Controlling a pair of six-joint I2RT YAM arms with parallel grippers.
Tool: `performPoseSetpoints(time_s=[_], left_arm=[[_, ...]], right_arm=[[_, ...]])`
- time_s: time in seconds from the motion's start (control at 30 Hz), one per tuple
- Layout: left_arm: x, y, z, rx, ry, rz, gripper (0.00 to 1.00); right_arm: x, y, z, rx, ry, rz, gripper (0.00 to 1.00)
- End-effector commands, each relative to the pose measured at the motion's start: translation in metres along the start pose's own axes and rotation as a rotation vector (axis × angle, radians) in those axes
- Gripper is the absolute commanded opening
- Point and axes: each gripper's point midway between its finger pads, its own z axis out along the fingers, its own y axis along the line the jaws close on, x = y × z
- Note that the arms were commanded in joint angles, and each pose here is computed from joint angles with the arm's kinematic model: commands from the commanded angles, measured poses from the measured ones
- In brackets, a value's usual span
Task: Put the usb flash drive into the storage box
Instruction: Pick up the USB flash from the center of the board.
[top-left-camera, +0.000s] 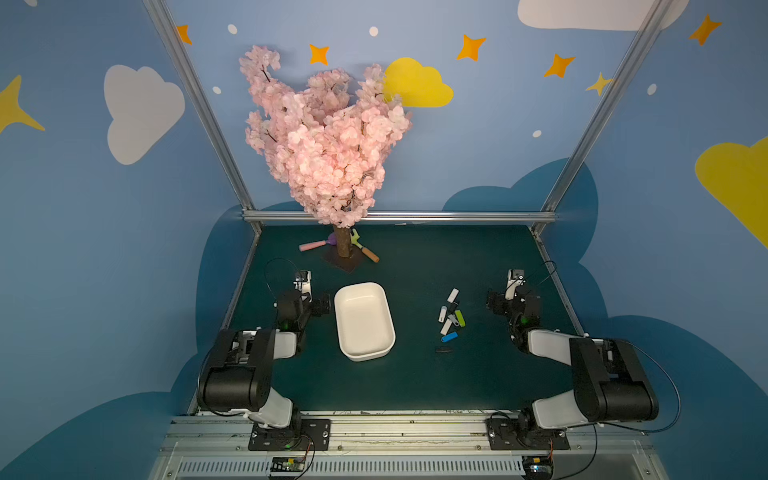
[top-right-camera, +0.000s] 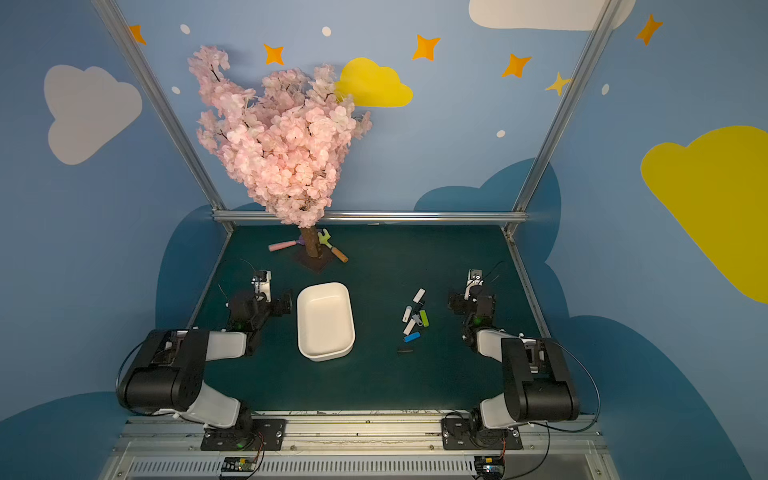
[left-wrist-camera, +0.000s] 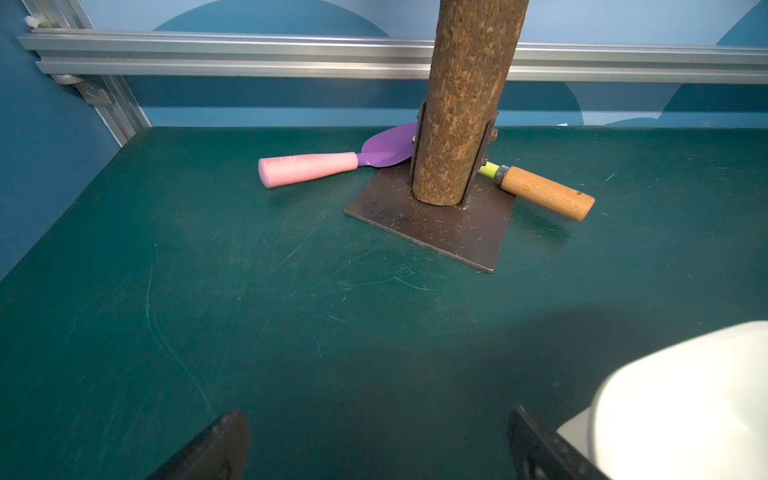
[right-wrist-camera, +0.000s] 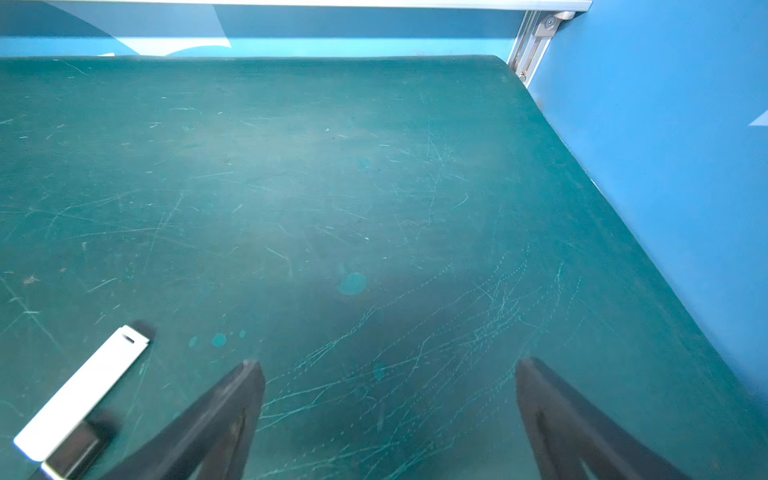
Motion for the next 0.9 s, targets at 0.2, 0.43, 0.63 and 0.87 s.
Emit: performPoseSetpoints(time_s=[0.2,0.43,0.63,0.87], left_arm=[[-0.0017,-0.0002,-0.0018,-0.003,-0.009,0.007,1.00],[-0.0016,0.0000,-0.0018,-0.004,-0.008,0.007,1.00],[-0.0009,0.0012,-0.0011,-0.005,-0.002,0.000,1.00],[-0.0007,0.0007,-0.0011,-0.002,-0.001,0.001,1.00]], right_arm=[[-0.0006,-0.0001,0.0003,0.006,0.001,-0.002,0.98],[0.0001,-0.0002,0.0000,0.006,0.002,-0.002,0.98],[-0.0001,-0.0002,0.0003,0.007,0.002,-0.003,0.98],[-0.0001,-0.0005,0.0004,0.006,0.003,-0.002,0.98]])
